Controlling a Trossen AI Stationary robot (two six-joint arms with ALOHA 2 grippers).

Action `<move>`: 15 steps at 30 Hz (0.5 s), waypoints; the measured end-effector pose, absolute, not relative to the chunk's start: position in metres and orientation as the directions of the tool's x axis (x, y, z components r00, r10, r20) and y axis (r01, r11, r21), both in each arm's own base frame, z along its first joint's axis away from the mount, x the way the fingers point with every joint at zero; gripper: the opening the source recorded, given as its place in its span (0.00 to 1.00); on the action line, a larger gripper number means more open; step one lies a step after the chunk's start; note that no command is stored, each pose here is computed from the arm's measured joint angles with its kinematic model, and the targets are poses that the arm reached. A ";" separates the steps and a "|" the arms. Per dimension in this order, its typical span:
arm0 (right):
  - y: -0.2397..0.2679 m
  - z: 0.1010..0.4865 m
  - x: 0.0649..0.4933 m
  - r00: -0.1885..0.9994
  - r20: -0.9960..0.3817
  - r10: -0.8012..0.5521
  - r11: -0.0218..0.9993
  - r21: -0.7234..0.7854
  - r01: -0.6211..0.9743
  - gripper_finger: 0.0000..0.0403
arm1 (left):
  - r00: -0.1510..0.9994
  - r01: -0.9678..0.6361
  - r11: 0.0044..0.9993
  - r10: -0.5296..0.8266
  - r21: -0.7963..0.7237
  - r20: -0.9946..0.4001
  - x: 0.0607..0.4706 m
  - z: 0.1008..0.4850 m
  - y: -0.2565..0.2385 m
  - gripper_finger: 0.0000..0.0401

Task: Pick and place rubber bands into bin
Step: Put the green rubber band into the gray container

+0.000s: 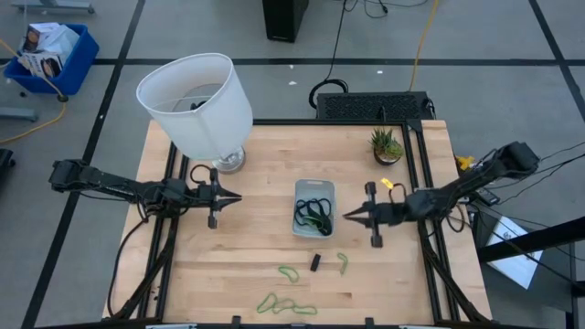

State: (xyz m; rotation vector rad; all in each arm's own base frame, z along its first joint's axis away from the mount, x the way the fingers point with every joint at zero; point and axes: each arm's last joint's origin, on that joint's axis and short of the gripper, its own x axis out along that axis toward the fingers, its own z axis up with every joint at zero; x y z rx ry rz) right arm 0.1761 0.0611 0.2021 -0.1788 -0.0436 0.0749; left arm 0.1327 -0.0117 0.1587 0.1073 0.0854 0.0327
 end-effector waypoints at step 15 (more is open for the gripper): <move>0.034 0.212 0.140 0.991 0.111 0.078 0.985 -0.159 -0.060 0.00 | 0.994 -0.024 0.991 0.038 0.133 -0.103 0.133 0.157 -0.012 0.10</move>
